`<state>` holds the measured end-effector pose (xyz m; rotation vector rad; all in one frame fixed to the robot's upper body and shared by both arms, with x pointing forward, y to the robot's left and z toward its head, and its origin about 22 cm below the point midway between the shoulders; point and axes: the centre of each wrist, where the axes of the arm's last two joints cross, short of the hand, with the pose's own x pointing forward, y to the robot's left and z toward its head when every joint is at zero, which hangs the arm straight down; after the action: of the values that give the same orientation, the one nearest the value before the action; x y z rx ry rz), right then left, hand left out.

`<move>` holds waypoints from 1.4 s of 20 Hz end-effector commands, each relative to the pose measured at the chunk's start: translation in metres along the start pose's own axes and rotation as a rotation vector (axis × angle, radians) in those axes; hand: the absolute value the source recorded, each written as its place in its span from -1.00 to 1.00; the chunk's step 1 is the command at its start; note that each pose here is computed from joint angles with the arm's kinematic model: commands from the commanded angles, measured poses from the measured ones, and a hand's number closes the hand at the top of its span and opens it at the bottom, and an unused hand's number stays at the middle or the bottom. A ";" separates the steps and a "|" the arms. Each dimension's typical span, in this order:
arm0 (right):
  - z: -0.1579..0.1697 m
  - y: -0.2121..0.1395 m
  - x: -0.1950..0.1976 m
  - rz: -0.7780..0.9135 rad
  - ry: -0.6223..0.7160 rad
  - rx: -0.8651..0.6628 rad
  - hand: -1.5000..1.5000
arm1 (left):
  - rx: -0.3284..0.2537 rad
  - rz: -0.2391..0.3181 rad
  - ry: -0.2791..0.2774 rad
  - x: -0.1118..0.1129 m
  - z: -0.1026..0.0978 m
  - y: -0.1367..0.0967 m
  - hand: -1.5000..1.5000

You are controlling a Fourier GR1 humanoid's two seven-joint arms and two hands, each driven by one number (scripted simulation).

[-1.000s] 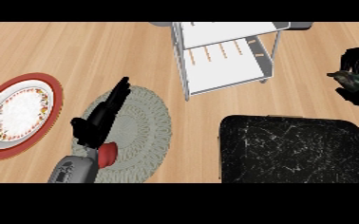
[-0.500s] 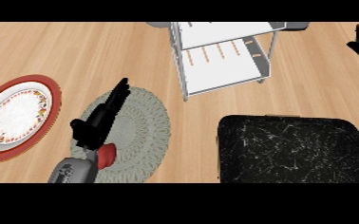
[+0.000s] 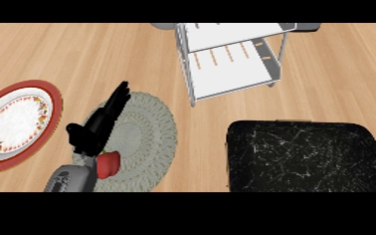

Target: Pick the eggplant from the tray and place it in the tiered basket

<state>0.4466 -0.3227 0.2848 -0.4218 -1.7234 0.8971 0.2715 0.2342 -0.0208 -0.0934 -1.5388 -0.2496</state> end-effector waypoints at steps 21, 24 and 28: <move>-0.099 0.165 0.106 -0.048 -0.014 0.186 1.00 | -0.008 -0.007 -0.013 0.006 -0.008 -0.004 0.00; -0.101 0.159 0.104 -0.121 -0.010 0.211 1.00 | -0.007 0.007 0.000 0.003 -0.010 -0.011 0.00; -0.098 0.161 0.090 -0.216 0.050 0.255 1.00 | -0.003 0.017 -0.014 0.014 -0.008 -0.011 0.00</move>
<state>0.4800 -0.1172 0.2476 -0.1505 -1.5938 0.9647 0.2781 0.2247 -0.0153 -0.1001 -1.5440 -0.2568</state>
